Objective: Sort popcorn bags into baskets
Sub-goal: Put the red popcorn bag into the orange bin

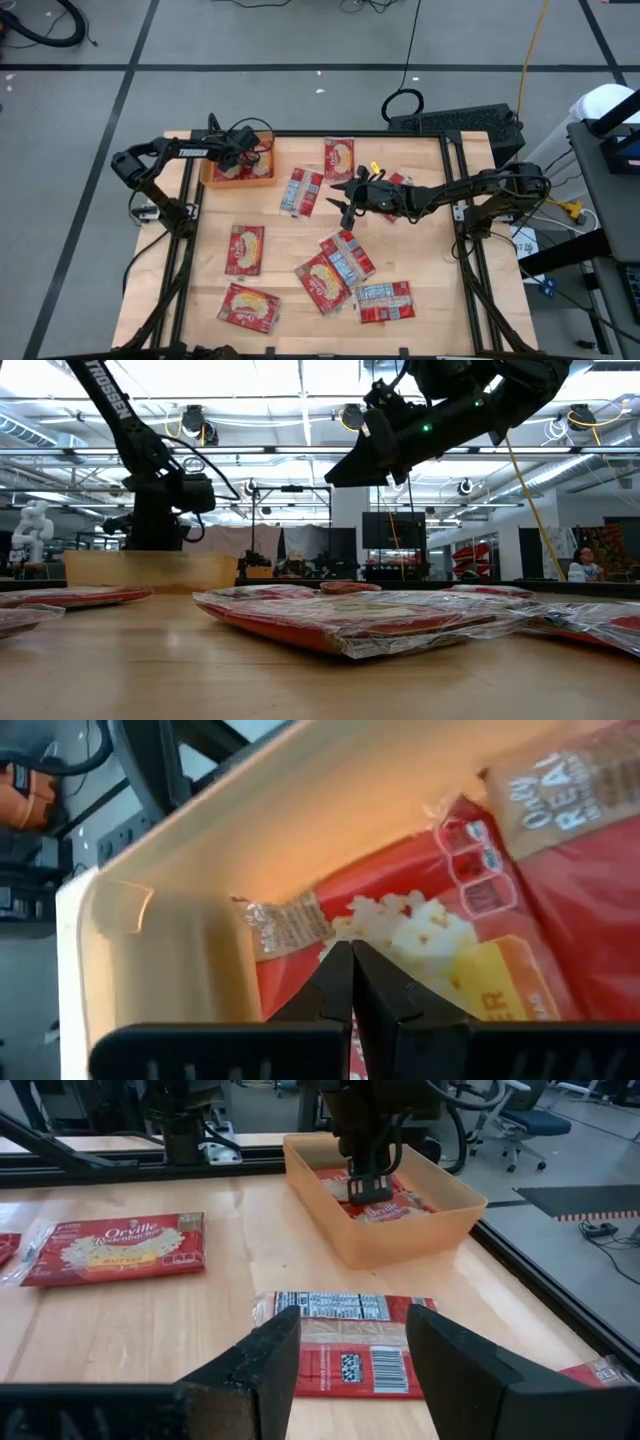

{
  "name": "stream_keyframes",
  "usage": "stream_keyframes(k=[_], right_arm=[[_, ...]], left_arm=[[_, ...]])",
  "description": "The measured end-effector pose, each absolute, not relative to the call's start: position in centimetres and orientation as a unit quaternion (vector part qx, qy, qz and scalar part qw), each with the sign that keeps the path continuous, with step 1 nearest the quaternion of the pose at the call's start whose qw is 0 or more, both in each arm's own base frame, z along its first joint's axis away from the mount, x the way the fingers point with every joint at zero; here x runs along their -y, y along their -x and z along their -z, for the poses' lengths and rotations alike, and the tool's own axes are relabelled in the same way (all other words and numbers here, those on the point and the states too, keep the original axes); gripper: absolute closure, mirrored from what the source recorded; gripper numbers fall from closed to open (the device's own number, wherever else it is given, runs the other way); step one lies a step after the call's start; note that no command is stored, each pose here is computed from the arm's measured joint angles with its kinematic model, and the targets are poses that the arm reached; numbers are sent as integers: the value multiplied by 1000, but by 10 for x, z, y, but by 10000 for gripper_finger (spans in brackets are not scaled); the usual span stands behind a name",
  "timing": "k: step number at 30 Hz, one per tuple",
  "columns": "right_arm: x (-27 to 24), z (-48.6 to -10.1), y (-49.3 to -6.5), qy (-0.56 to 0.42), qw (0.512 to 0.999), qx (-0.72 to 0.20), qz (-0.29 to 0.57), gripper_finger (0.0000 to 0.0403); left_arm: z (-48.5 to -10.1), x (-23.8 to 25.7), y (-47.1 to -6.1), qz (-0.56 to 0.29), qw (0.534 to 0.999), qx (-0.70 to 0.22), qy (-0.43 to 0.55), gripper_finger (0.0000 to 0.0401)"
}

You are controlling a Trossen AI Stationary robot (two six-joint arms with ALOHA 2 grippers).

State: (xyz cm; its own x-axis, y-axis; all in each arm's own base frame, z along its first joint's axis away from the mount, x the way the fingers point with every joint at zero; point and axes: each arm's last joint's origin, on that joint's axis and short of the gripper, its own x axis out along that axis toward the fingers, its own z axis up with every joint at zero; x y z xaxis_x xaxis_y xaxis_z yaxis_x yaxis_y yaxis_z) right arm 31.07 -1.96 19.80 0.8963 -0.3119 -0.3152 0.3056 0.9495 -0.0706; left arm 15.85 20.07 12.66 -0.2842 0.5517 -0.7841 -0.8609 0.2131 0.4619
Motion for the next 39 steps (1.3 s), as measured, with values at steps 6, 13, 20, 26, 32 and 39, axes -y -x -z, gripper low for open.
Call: stream_keyframes(k=[6,13,20,26,32,39], right_arm=[[20,-198,-311,10,972,-162,169,225],[24,-200,-312,17,952,-198,231,225],[42,-206,-316,46,922,-291,252,225],[70,-174,-323,38,910,-351,219,225],[91,-148,-351,57,888,-403,213,225],[110,-127,-363,88,855,-460,223,225]], left_arm=[[-150,-186,-168,-572,633,-506,126,392],[-200,-134,-195,-493,756,-427,62,396],[-219,-71,-214,-391,852,-347,11,391],[-206,-39,-222,-348,903,-251,2,390],[-200,-29,-225,-326,926,-191,-10,365],[-196,-28,-223,-324,923,-207,-14,319]])
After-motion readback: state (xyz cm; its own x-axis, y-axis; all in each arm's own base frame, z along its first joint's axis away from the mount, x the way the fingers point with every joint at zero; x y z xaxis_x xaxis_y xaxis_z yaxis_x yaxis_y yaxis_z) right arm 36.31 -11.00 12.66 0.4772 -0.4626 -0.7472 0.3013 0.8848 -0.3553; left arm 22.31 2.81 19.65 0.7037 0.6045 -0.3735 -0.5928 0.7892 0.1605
